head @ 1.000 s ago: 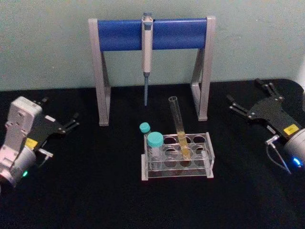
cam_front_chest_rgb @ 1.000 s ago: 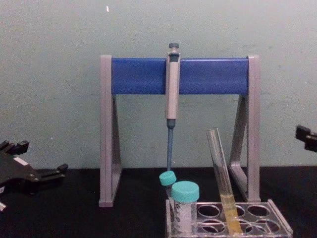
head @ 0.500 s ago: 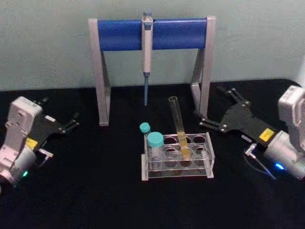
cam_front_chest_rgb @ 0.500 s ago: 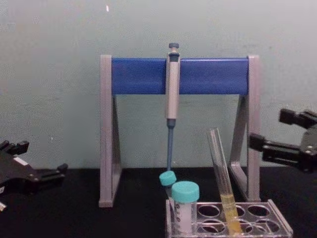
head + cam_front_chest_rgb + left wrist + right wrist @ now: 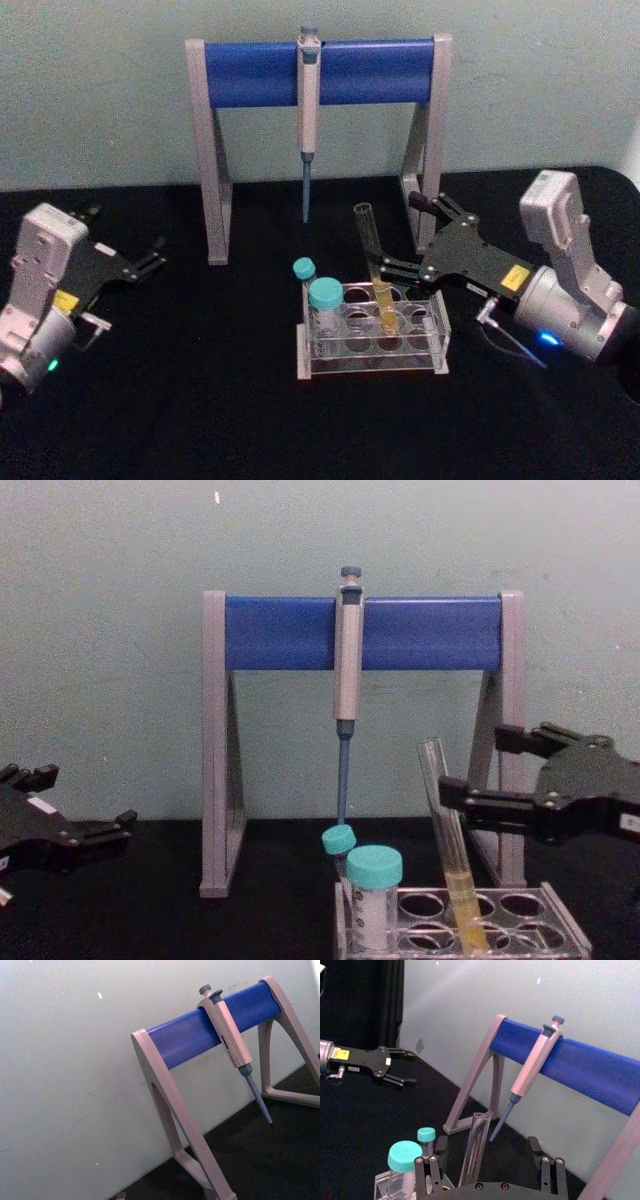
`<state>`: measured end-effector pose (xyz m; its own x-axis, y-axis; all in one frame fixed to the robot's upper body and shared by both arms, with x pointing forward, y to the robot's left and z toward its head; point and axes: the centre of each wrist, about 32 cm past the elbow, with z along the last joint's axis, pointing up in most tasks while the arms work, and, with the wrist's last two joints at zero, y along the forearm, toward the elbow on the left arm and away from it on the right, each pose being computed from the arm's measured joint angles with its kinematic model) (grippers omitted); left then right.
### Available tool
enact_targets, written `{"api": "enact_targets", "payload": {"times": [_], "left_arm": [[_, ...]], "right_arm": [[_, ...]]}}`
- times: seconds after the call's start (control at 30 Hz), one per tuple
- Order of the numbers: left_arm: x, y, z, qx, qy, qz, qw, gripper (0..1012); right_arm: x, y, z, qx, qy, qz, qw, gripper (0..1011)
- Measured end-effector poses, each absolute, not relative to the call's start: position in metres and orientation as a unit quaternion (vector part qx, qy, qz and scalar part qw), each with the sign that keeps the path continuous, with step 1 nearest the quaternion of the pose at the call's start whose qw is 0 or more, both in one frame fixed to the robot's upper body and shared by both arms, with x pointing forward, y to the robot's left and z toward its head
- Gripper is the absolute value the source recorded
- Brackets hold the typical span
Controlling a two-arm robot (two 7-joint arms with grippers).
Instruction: Pick up the test tube from the test tube rack, shake it, then place it back into the test tube rack.
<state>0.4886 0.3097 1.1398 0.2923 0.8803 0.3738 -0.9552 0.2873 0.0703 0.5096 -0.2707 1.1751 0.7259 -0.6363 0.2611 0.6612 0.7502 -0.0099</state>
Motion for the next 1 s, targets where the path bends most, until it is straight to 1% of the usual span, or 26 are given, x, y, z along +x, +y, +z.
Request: {"api": "enact_targets", "payload": {"times": [0.43, 0.67, 1.0], "left_arm": [[0.489, 0.31, 1.14, 0.141, -0.132, 0.58, 0.791, 1001], [0.489, 0.31, 1.14, 0.141, -0.132, 0.58, 0.791, 1001], [0.489, 0.31, 1.14, 0.141, -0.132, 0.58, 0.791, 1001]], "right_arm": [[0.529, -0.26, 1.18, -0.081, -0.061, -0.336, 0.936, 1000], [0.534, -0.259, 1.183, -0.085, -0.036, -0.335, 0.938, 1000], [0.537, -0.259, 1.185, -0.084, -0.027, -0.331, 0.94, 1000]]}}
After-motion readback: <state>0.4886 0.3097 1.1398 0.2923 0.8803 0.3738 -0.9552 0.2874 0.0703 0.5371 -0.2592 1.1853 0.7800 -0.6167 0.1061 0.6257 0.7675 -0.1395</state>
